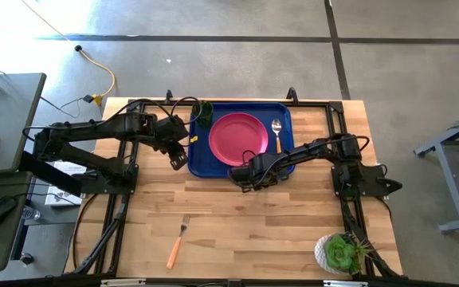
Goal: Pick and place plate/cup/fork/spoon on tray
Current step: Put the orange fork on the blue tray
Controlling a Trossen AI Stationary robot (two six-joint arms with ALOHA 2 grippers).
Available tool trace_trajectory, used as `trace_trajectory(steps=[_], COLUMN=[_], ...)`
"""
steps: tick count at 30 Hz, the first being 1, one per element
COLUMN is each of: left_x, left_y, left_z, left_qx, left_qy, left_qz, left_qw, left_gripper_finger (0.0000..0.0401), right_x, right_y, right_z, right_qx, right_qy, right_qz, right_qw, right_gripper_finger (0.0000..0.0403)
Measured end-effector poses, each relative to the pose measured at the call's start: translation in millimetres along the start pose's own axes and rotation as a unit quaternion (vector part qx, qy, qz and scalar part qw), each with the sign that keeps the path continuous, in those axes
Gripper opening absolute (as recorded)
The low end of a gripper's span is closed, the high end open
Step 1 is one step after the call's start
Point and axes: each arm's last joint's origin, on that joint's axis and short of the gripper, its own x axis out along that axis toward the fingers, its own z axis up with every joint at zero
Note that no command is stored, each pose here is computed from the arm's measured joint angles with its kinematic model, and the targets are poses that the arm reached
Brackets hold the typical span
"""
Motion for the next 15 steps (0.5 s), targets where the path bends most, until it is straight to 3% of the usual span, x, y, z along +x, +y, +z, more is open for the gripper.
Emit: trace_trajectory(steps=[7,15], left_x=[0.0,-0.1], left_y=[0.1,3.2], left_z=[-0.4,-2.2], left_qx=[-0.008,-0.030], left_qy=[0.002,0.002], left_qz=[0.001,0.037], left_qw=[1.000,0.999], left_gripper_finger=[0.0120,0.0120], right_x=[-5.3,-46.9], right_y=[3.4,-4.2], right_z=[-15.7,-30.6], right_qx=[-0.003,0.002], right_qy=[0.019,-0.027], right_qz=[0.017,0.087], right_qw=[1.000,0.996], right_gripper_finger=[0.0110,0.0110])
